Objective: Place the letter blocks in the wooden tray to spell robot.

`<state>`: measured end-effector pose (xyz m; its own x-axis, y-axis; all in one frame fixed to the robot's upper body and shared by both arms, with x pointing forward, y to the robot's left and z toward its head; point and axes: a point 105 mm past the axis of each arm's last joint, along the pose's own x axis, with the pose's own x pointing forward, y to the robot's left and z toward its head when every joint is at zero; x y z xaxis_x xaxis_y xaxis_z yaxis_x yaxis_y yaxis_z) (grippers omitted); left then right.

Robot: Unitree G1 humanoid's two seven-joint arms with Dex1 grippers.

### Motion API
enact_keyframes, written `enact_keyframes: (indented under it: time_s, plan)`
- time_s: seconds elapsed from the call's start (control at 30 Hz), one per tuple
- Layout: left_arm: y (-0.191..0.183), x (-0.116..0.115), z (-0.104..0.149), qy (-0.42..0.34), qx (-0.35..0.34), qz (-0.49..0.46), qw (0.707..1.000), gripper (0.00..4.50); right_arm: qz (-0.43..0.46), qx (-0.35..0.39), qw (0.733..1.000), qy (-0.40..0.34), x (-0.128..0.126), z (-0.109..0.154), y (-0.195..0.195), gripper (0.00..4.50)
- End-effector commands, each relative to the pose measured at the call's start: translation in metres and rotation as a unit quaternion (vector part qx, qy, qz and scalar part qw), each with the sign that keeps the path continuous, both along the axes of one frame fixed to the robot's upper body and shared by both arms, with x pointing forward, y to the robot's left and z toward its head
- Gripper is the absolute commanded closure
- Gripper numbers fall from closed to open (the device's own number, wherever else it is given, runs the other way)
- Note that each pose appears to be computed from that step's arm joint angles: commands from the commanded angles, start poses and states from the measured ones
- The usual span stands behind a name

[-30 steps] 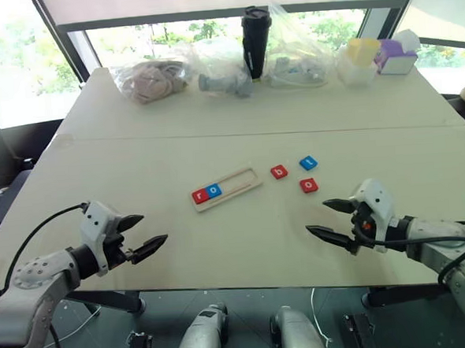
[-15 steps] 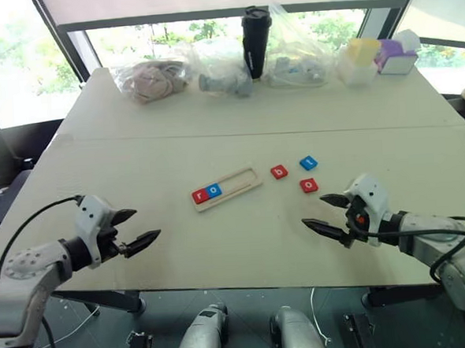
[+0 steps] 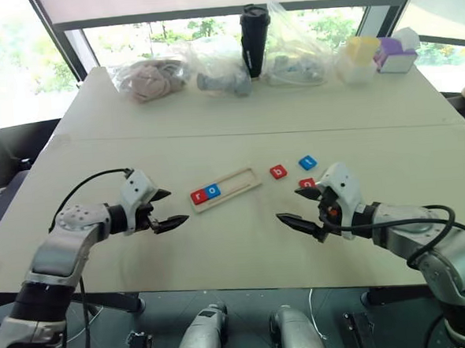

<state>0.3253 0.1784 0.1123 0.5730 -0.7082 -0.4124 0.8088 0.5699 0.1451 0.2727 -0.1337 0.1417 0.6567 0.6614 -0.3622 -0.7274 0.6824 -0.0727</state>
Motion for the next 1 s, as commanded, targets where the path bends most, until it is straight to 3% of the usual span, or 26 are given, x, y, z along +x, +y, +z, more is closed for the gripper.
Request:
enact_keyframes:
  time_s: [0.03, 0.43, 0.73, 1.0]
  plan:
    - [-0.010, 0.016, 0.004, -0.033, 0.026, -0.010, 0.999, 0.00, 0.026, 0.005, 0.999, -0.025, -0.010, 0.012, 0.018, 0.35]
    - [-0.034, 0.032, -0.008, -0.032, 0.043, -0.060, 0.997, 0.00, 0.045, -0.008, 0.999, -0.012, -0.023, 0.003, 0.030, 0.35]
    - [-0.054, 0.028, -0.015, -0.031, 0.043, -0.090, 0.995, 0.00, 0.034, -0.011, 0.999, -0.015, -0.023, -0.001, 0.029, 0.35]
    - [-0.049, 0.024, -0.016, -0.034, 0.056, -0.088, 0.994, 0.00, 0.029, -0.016, 0.999, -0.017, -0.021, -0.002, 0.027, 0.35]
